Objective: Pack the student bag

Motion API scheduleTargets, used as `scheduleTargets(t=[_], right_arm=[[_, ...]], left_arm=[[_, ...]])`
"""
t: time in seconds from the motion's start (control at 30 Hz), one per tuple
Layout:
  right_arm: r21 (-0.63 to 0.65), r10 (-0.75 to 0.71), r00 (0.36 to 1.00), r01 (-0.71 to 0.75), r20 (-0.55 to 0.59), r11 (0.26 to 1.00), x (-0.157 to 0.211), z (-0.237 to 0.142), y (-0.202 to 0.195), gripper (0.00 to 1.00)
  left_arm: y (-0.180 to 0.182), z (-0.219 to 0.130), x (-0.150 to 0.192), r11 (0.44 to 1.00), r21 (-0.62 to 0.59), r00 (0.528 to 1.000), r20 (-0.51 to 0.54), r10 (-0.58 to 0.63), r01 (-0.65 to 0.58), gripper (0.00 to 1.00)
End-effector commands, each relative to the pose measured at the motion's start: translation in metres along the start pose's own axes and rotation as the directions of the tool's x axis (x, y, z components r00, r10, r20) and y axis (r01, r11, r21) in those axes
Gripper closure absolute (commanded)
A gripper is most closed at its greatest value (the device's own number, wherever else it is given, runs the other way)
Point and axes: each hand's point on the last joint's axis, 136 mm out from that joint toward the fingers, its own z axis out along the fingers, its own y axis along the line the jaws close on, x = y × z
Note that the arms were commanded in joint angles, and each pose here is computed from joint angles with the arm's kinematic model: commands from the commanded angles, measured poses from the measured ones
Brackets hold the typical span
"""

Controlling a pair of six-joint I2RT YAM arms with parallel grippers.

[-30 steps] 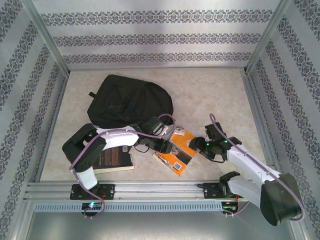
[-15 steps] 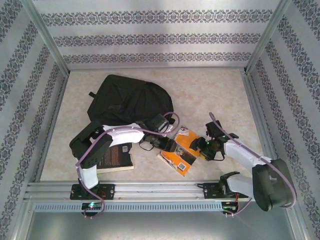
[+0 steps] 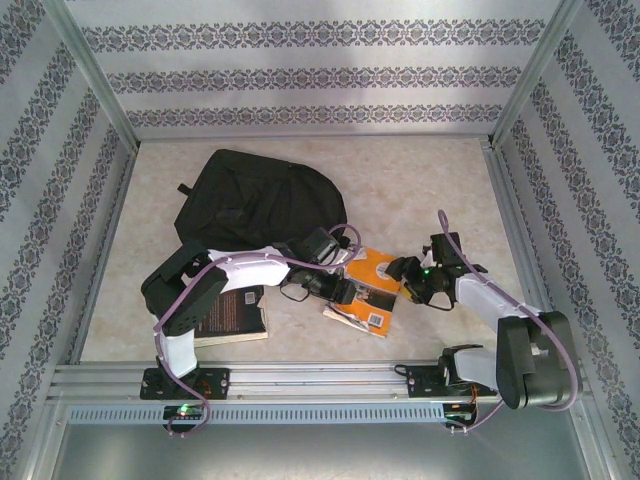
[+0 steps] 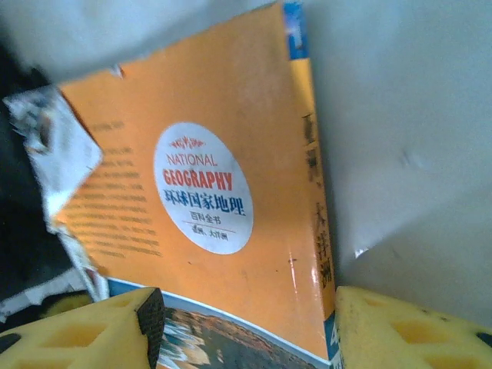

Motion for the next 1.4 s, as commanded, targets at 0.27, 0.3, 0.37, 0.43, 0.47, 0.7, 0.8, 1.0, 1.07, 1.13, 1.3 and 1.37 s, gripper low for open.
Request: scheduleTargets(t=[0.27, 0.3, 0.37, 0.43, 0.47, 0.7, 0.8, 1.0, 1.07, 1.13, 1.3, 1.37], right_arm=[[0.138, -0.184, 0.976, 0.167, 0.118, 0.976, -0.024, -0.02, -0.002, 0.38], [0.164, -0.195, 0.974, 0.175, 0.116, 0.971, -0.024, -0.02, -0.008, 0.37], [0.181, -0.221, 0.97, 0.2, 0.1, 0.963, -0.022, -0.017, -0.013, 0.36], [0.172, -0.239, 0.967, 0.222, 0.086, 0.96, -0.019, -0.013, -0.014, 0.38], [0.176, -0.253, 0.964, 0.236, 0.084, 0.956, -0.018, -0.012, -0.014, 0.39], [0.235, -0.288, 0.957, 0.271, 0.039, 0.933, -0.008, -0.003, -0.025, 0.45], [0.285, -0.261, 0.964, 0.238, 0.043, 0.928, -0.009, -0.005, -0.033, 0.46], [0.273, -0.224, 0.974, 0.209, 0.023, 0.939, 0.0, -0.002, -0.036, 0.46], [0.27, -0.225, 0.974, 0.215, 0.005, 0.939, 0.004, 0.001, -0.034, 0.46], [0.262, -0.225, 0.974, 0.221, -0.015, 0.939, 0.009, 0.004, -0.032, 0.46], [0.193, -0.236, 0.968, 0.248, -0.081, 0.949, 0.022, 0.016, -0.018, 0.45], [0.138, -0.242, 0.966, 0.253, -0.095, 0.957, 0.025, 0.015, -0.007, 0.46]], left_arm=[[-0.006, 0.003, -0.006, 0.993, -0.083, 0.996, 0.009, 0.085, -0.084, 0.31], [-0.005, 0.001, -0.012, 0.993, -0.093, 0.996, 0.033, 0.08, -0.077, 0.32], [-0.008, -0.001, -0.021, 0.993, -0.091, 0.995, 0.067, 0.075, -0.069, 0.34], [-0.009, -0.001, -0.027, 0.994, -0.092, 0.994, 0.086, 0.073, -0.065, 0.39], [-0.007, 0.0, -0.03, 0.993, -0.102, 0.993, 0.098, 0.069, -0.059, 0.41], [0.006, 0.005, -0.044, 0.995, -0.101, 0.991, 0.135, 0.02, -0.007, 0.52], [0.006, 0.011, -0.043, 0.996, -0.089, 0.993, 0.12, 0.011, 0.0, 0.54], [0.008, 0.016, -0.04, 0.997, -0.083, 0.994, 0.111, 0.004, 0.006, 0.55], [0.009, 0.018, -0.039, 0.997, -0.078, 0.994, 0.109, 0.001, 0.008, 0.56], [0.008, 0.02, -0.039, 0.998, -0.068, 0.994, 0.109, -0.005, 0.012, 0.57], [0.006, 0.024, -0.038, 0.999, -0.044, 0.994, 0.105, -0.02, 0.024, 0.62], [0.005, 0.024, -0.038, 0.999, -0.037, 0.994, 0.106, -0.023, 0.027, 0.64]])
